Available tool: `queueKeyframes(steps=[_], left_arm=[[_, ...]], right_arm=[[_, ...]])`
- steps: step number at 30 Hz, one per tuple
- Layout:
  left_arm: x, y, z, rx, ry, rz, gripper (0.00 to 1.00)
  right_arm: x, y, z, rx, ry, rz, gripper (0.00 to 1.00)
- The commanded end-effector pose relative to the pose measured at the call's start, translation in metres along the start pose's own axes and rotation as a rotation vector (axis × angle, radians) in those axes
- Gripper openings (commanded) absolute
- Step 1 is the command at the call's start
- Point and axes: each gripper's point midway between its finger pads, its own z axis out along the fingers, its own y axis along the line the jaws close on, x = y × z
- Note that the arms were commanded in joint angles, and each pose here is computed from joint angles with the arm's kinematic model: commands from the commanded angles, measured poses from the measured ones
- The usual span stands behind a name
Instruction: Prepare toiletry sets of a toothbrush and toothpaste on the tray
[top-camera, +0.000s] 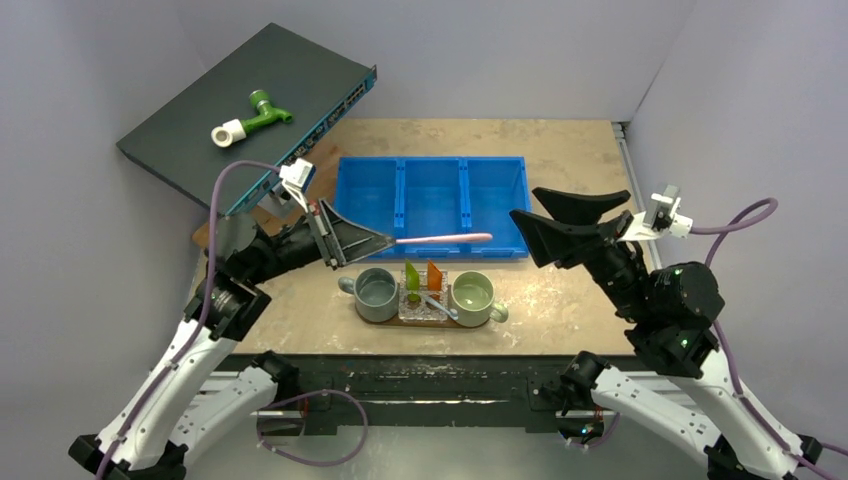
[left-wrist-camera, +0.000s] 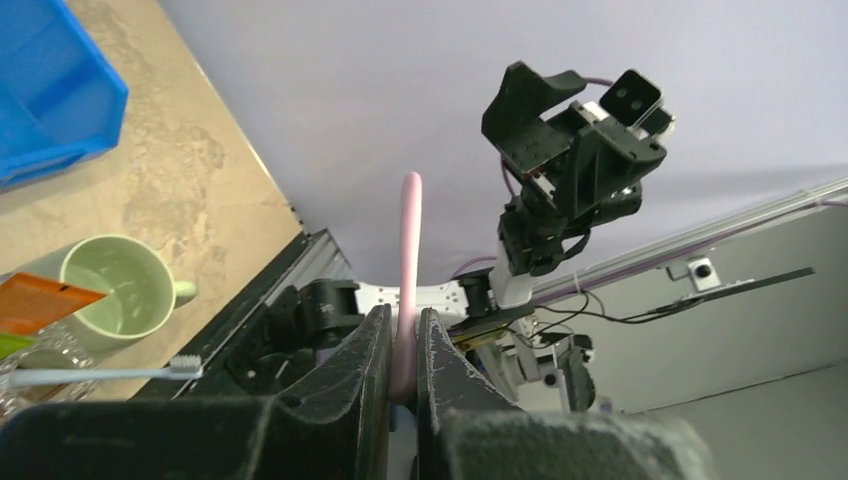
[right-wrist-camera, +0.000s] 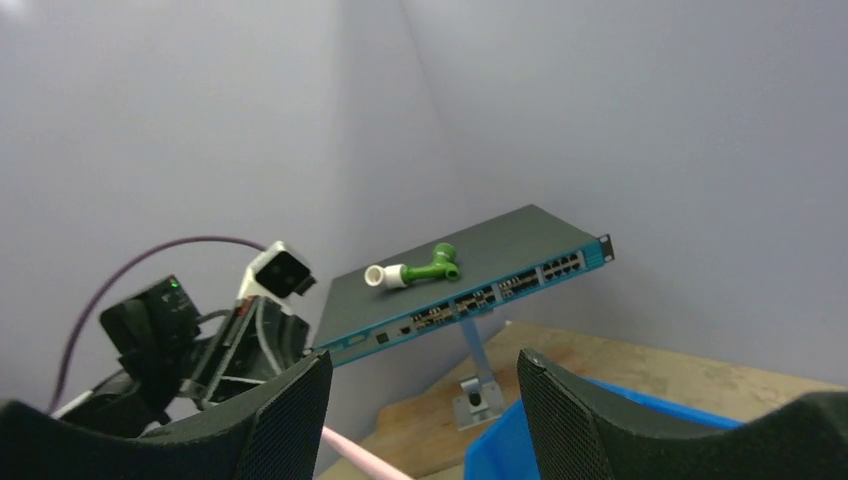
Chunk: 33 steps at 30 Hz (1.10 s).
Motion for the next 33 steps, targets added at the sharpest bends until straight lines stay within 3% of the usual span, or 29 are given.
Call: queueKeyframes(steps=[1, 19, 33], left_arm=[[0.008, 0.0, -0.021, -0.079, 0.037, 0.165, 0.0], [0.039, 0.056, -0.083, -0.438, 0.154, 0.319, 0.0], [0.033, 0.101, -0.107, -0.713, 0.167, 0.367, 0.0]], right_arm=[[0.004, -0.018, 0.002, 0.098, 0.05, -0.072, 0.7], [0.047, -0.044, 0.014, 0.192, 0.212, -0.135, 0.7], [0.065, -0.057, 0.016, 0.238, 0.262, -0.15, 0.7]])
